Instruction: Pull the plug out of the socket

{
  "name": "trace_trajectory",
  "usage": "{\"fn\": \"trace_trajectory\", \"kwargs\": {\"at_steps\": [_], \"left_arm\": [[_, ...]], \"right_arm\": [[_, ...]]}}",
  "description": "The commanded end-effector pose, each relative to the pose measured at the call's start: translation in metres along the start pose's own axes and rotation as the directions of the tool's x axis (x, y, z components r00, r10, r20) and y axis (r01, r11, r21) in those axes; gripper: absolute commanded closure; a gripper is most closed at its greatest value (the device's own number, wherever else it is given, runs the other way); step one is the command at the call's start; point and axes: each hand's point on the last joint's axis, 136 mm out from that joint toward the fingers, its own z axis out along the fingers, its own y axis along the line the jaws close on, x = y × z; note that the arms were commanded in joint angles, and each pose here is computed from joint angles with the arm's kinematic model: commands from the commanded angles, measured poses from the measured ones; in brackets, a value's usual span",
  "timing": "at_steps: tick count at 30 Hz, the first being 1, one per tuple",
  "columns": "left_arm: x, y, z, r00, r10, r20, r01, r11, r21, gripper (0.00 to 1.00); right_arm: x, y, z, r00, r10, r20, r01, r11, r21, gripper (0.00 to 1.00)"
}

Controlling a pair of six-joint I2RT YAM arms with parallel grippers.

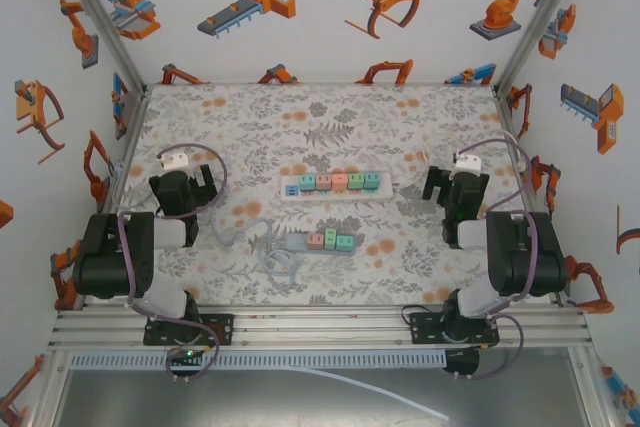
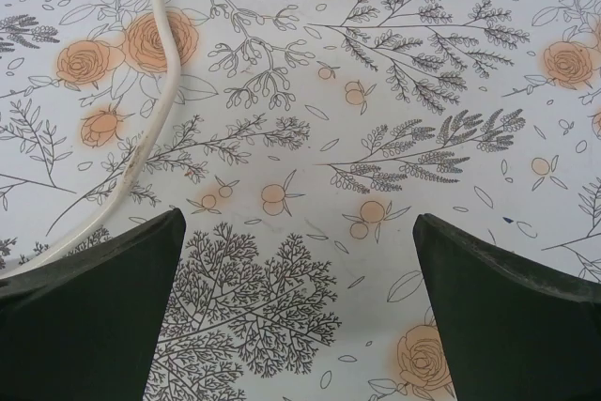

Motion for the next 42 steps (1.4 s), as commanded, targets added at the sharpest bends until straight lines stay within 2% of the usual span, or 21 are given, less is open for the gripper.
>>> {"fn": "trace_trajectory", "kwargs": {"at_steps": [1, 26, 29, 31, 34, 36, 39, 42], "left_arm": [[-0.012, -0.003, 0.002, 0.999, -0.003, 0.033, 0.003, 1.0, 0.01, 0.03], [-0.014, -0.006, 0.001, 0.999, -0.003, 0.041, 0.002, 1.0, 0.021, 0.03], [-0.019, -0.013, -0.001, 1.0, 0.019, 0.022, -0.021, 0.998, 0.063, 0.03], [-0.028, -0.01, -0.008, 1.0, 0.02, 0.023, -0.021, 0.999, 0.042, 0.03], [-0.045, -0.002, -0.026, 0.997, 0.012, 0.079, -0.012, 1.0, -0.005, 0.03], [-0.06, -0.001, -0.04, 0.994, 0.004, 0.109, -0.001, 1.0, -0.026, 0.03], [-0.082, -0.005, -0.063, 0.989, -0.081, 0.126, 0.082, 0.997, -0.002, 0.03], [-0.099, -0.017, -0.083, 0.976, -0.204, 0.071, 0.198, 0.977, 0.084, 0.03]], "right_arm": [[-0.014, -0.001, 0.003, 0.999, 0.005, 0.037, -0.005, 1.0, -0.002, 0.01], [-0.018, 0.0, 0.001, 0.999, 0.003, 0.05, -0.003, 1.0, -0.01, 0.01], [-0.031, 0.004, -0.014, 0.996, -0.001, 0.09, 0.004, 0.999, -0.04, 0.01], [-0.041, -0.004, -0.026, 0.993, 0.012, 0.116, -0.011, 1.0, -0.007, 0.01], [-0.068, -0.017, -0.054, 0.976, 0.086, 0.2, -0.094, 0.995, 0.031, 0.02], [-0.09, -0.011, -0.075, 0.96, 0.117, 0.255, -0.113, 0.993, -0.028, 0.02], [-0.118, 0.006, -0.098, 0.958, 0.122, 0.261, -0.086, 0.986, -0.146, 0.03], [-0.136, 0.037, -0.124, 0.971, 0.051, 0.233, 0.022, 0.953, -0.301, 0.03]]}}
